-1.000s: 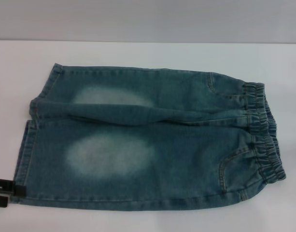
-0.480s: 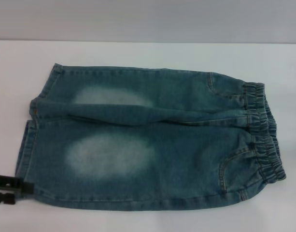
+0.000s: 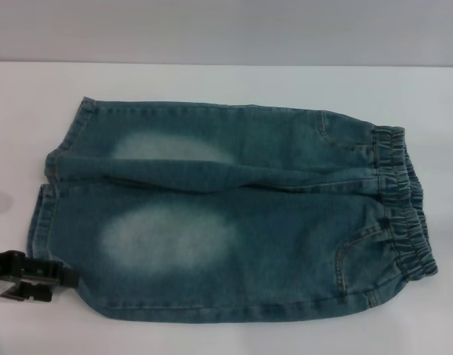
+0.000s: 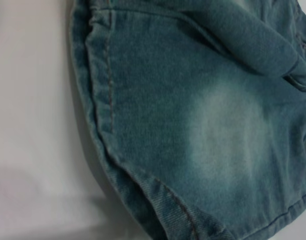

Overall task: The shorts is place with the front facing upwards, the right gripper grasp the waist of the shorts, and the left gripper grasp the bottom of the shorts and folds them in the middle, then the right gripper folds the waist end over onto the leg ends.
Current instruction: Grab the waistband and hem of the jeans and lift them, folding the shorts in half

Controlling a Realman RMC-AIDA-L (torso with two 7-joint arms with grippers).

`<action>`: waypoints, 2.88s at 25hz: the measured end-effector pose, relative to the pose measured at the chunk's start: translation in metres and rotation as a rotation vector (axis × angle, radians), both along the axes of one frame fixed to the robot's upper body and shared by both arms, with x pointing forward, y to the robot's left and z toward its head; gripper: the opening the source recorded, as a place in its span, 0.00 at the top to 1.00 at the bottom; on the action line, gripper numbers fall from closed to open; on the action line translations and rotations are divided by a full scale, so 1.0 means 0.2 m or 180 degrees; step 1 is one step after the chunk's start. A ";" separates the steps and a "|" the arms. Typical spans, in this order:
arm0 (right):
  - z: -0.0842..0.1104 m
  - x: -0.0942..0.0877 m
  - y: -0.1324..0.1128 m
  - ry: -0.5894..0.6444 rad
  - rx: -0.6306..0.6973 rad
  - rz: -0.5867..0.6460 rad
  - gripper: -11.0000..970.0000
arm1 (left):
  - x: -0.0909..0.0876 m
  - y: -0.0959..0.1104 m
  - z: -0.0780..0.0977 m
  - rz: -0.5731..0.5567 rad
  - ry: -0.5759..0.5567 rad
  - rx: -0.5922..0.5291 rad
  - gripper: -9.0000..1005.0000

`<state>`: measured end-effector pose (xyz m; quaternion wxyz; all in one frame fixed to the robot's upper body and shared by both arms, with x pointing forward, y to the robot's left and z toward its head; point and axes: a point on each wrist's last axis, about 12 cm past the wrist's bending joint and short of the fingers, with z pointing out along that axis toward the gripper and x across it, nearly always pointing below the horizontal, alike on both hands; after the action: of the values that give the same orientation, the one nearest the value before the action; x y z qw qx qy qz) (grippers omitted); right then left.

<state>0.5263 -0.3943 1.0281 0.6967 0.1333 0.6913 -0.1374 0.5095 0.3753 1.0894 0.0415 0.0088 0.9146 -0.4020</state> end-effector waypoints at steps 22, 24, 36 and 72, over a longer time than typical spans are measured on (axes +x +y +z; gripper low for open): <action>-0.01 0.00 0.02 0.0014 0.0012 0.0049 0.15 | 0.04 0.04 0.02 0.0061 -0.0108 0.0141 0.32; -0.01 0.01 0.02 0.0011 0.0014 0.0052 0.15 | 0.04 0.03 0.02 0.0048 -0.0100 0.0132 0.32; 0.00 0.02 0.03 -0.0006 0.0019 0.0058 0.15 | 0.06 0.02 0.04 -0.0001 -0.0123 0.0157 0.33; 0.01 0.04 0.03 -0.0040 0.0043 0.0075 0.15 | 0.15 0.00 0.10 -0.0066 -0.0258 0.0211 0.55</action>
<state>0.5344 -0.3874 1.0311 0.7017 0.1307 0.6894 -0.1237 0.5393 0.3746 1.1084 0.0740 0.0359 0.9249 -0.3713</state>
